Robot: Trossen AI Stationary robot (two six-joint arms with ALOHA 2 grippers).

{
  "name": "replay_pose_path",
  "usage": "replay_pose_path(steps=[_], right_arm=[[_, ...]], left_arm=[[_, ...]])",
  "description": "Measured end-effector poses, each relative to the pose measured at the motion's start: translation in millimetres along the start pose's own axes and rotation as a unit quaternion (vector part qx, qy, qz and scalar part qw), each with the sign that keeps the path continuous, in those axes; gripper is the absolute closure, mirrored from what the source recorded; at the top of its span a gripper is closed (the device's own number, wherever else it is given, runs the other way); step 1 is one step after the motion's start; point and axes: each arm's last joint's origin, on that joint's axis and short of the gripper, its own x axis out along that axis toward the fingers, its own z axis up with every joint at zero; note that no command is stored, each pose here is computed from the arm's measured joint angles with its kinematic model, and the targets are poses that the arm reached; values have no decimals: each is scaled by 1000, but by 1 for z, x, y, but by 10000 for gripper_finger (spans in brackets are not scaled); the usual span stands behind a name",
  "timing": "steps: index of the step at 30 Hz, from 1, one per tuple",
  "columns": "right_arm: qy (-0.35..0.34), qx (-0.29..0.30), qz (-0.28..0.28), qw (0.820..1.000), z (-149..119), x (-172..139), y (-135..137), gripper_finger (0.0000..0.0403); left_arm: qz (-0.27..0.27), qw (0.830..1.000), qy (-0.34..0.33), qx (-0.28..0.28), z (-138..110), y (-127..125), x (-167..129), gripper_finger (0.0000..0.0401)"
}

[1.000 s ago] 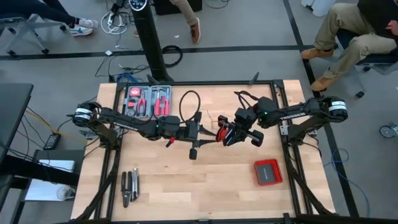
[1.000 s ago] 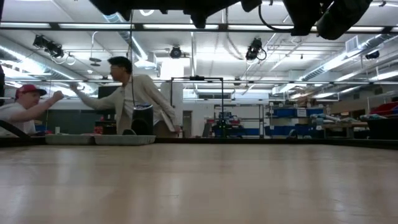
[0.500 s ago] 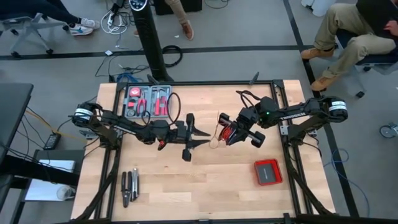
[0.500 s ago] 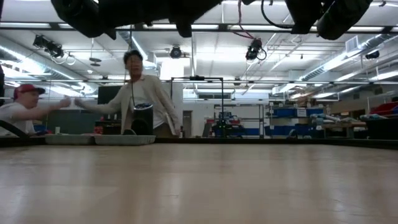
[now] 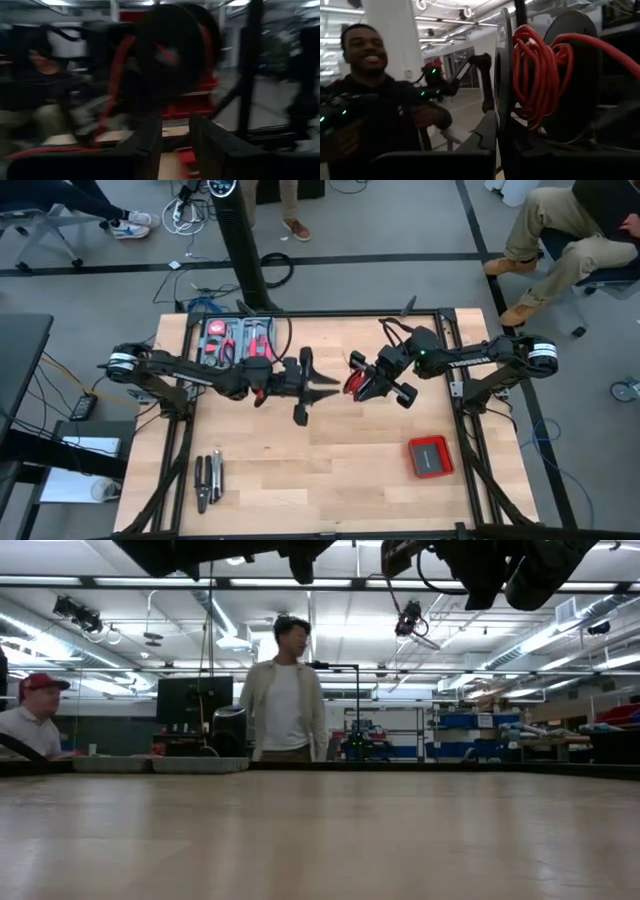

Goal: Coil cords
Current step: Coil the red wire onto the spool

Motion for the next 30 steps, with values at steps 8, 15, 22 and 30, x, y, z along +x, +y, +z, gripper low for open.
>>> replay_pose_path(steps=[8,15,22,30], right_arm=[[28,-39,31,998,-2,-5,-2,401],[29,-80,25,996,-3,-6,-3,401],[17,-95,-12,995,-2,-7,-6,401],[0,-72,-19,997,11,0,-8,401]], left_arm=[[58,997,47,24,25,19,3,300],[66,993,86,46,29,28,7,300],[63,993,87,57,28,28,7,300],[63,994,58,72,19,29,17,300]])
